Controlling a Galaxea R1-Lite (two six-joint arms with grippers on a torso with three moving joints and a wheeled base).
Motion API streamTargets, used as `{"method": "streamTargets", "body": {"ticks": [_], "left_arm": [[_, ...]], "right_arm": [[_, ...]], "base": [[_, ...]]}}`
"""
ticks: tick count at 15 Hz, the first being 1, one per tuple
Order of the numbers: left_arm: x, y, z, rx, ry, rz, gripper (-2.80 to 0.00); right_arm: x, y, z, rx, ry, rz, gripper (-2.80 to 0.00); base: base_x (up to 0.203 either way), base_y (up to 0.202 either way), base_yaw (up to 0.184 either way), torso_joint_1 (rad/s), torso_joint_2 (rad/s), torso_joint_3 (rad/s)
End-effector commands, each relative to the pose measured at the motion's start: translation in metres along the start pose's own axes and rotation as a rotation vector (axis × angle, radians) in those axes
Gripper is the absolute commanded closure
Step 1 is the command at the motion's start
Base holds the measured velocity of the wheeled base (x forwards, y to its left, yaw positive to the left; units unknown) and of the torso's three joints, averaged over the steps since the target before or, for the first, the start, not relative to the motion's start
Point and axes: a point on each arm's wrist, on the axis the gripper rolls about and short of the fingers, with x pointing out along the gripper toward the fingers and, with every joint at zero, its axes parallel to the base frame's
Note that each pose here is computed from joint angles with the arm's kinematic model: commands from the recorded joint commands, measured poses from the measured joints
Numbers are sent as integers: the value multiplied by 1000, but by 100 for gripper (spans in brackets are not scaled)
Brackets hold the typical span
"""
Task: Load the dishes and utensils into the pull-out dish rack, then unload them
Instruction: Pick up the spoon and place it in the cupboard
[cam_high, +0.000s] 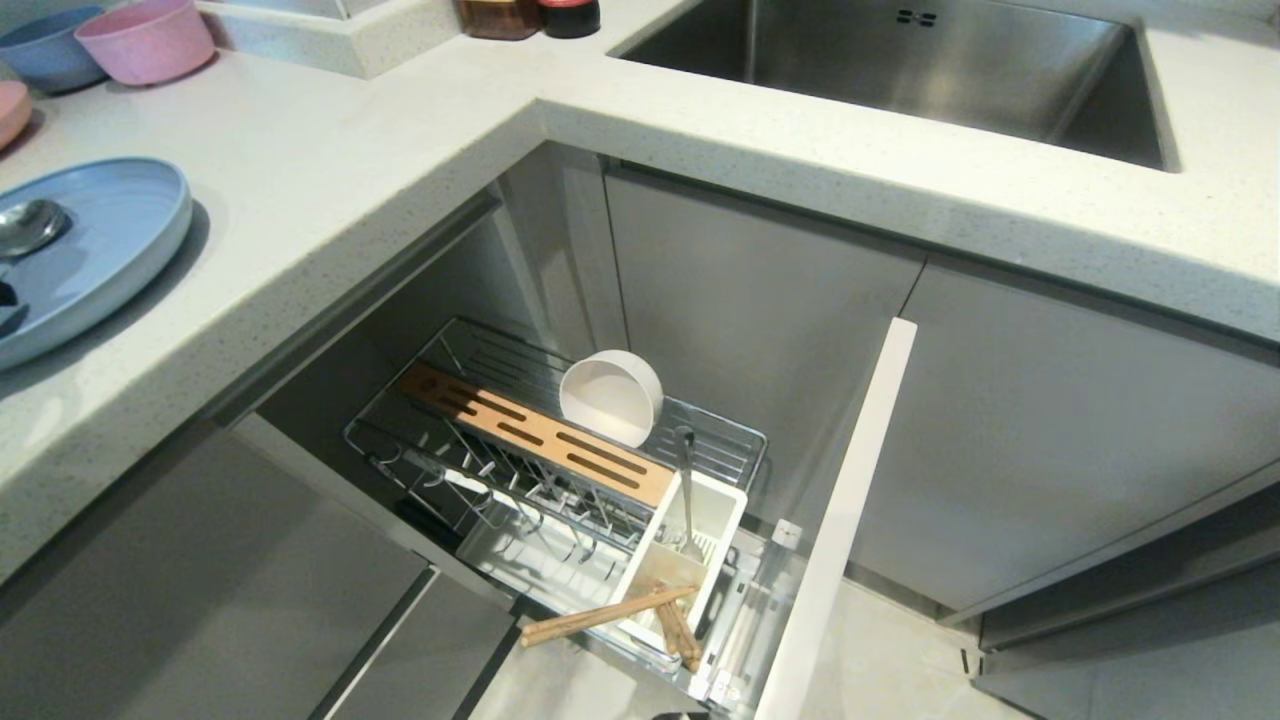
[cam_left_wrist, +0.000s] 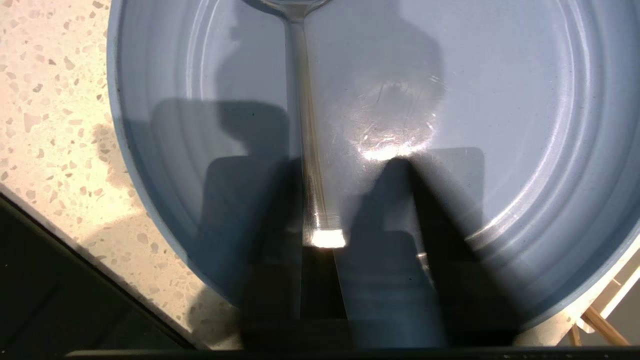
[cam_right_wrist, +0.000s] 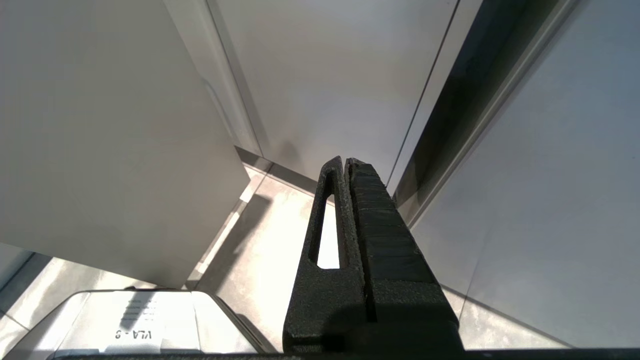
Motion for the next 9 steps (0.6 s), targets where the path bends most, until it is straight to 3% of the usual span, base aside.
{"method": "streamTargets", "body": {"ticks": [1,7,9], "left_arm": [[0,0,0,-1,4,-2,0],[0,0,0,1,2,-1,0],[-8,-2,3,-1,-31,-3,0]], "right_arm": [[0,0,0,0,2,0,0],[0,0,0,0,2,0,0],[0,0,0,0,2,0,0]], "base": [[0,0,0,0,0,0],[0,0,0,0,0,0],[0,0,0,0,0,0]]}}
